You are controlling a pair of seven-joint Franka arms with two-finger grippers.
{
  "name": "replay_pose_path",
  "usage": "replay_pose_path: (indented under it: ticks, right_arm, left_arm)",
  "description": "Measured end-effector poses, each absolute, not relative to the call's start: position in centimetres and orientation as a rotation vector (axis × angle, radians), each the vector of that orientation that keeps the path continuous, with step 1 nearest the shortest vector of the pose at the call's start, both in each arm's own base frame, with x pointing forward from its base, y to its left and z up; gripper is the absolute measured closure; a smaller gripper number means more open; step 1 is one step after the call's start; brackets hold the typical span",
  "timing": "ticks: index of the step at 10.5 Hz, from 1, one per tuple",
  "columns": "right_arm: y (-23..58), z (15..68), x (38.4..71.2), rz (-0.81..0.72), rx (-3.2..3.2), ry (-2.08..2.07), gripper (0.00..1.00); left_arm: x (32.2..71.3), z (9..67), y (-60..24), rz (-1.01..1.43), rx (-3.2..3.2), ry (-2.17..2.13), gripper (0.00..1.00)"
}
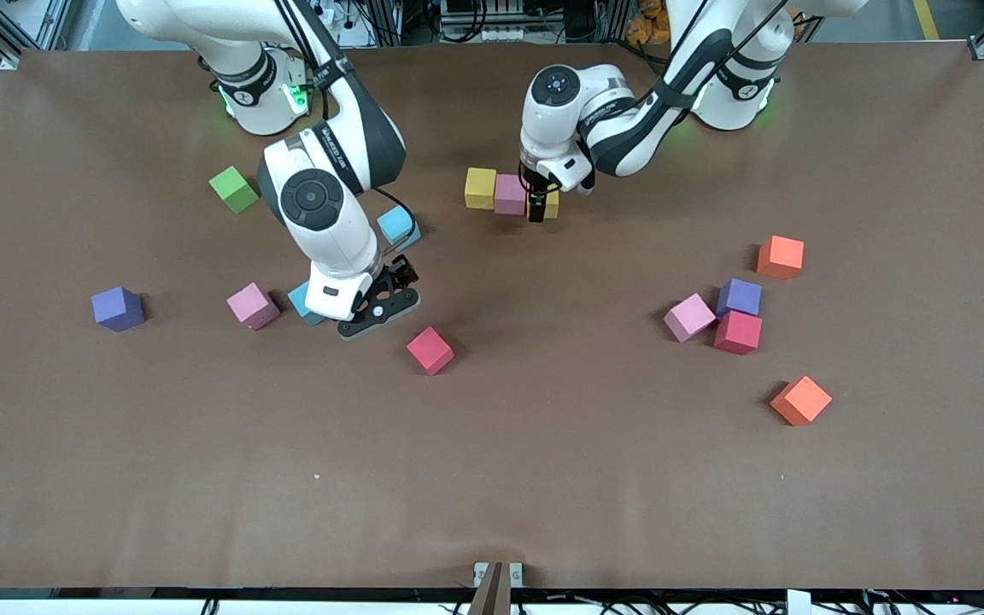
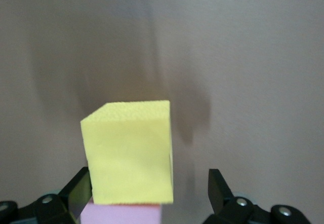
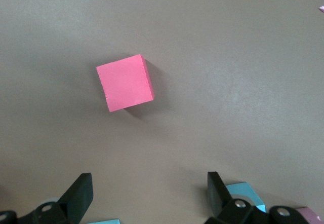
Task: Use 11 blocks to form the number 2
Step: 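Place the second yellow cube beside the lavender cube with the left gripper, then reach the left gripper to another lavender cube while the right gripper withdraws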
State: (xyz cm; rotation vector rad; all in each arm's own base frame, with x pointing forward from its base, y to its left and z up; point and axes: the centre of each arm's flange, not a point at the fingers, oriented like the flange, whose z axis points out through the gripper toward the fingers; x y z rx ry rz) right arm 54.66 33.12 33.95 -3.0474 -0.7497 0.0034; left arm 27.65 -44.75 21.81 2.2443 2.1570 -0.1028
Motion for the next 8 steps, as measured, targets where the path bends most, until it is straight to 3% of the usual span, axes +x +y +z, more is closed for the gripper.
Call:
replay_pose_path:
  ticks: [5,8]
  right_arm:
    - [33.1,33.9,54.6,0.013,-3.049,-0.75,0.0]
    - [33.2,34.3,54.7,0.004,-3.046,-0.748,0.0]
  left_arm:
    - [24.9,27.2,-47.1,-0.025,2.323,1.969,0.0]
    - [27.7,29.3,-45.1,0.077,2.47,1.799,0.0]
